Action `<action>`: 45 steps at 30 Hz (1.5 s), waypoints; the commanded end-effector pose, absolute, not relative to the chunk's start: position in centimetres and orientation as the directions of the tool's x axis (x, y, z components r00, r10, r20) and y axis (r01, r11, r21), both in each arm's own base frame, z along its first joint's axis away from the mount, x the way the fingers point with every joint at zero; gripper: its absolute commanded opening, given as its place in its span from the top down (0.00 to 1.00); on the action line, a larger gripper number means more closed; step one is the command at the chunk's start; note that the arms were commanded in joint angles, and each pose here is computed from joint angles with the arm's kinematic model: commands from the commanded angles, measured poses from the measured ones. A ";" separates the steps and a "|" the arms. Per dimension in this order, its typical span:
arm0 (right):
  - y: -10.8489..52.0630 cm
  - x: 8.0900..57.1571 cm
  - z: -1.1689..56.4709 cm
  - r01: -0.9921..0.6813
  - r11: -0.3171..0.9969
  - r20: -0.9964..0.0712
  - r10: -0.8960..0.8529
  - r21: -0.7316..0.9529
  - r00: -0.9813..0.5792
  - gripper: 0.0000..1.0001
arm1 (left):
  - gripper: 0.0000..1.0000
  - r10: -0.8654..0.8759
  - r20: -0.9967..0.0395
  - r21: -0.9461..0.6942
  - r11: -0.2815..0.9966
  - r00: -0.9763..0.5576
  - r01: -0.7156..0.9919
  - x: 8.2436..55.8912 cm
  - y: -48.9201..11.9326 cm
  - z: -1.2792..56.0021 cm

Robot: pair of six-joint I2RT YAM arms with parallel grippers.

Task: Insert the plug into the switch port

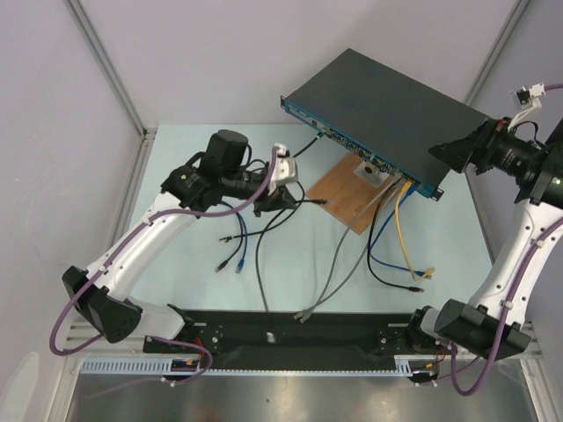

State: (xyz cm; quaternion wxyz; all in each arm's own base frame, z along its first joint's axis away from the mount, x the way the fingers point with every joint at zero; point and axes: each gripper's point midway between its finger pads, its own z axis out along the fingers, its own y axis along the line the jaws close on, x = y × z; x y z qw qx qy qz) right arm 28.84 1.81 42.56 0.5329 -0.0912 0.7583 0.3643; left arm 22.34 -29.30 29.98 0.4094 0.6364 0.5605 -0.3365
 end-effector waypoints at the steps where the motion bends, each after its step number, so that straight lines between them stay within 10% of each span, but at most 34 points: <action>1: 4.0 27.6 44.7 -0.609 0.651 -0.886 0.259 0.454 -0.384 0.14 | 1.00 0.233 -0.944 -0.157 0.306 -0.234 0.939 24.8 -32.0 35.7; 9: 7.5 26.3 44.4 -0.579 0.439 -0.726 0.398 0.687 -0.560 0.19 | 1.00 0.226 -0.972 0.094 0.616 -0.061 0.782 26.7 -33.4 38.9; 38: 15.6 24.8 41.0 -0.471 0.264 -0.536 0.304 0.842 -0.788 0.45 | 1.00 0.451 -0.854 0.498 0.567 0.259 0.656 24.3 -38.0 38.7; 45: 16.1 24.7 41.1 -0.488 0.249 -0.544 0.282 0.837 -0.790 0.84 | 0.99 0.459 -0.847 0.510 0.560 0.268 0.653 24.3 -38.5 38.5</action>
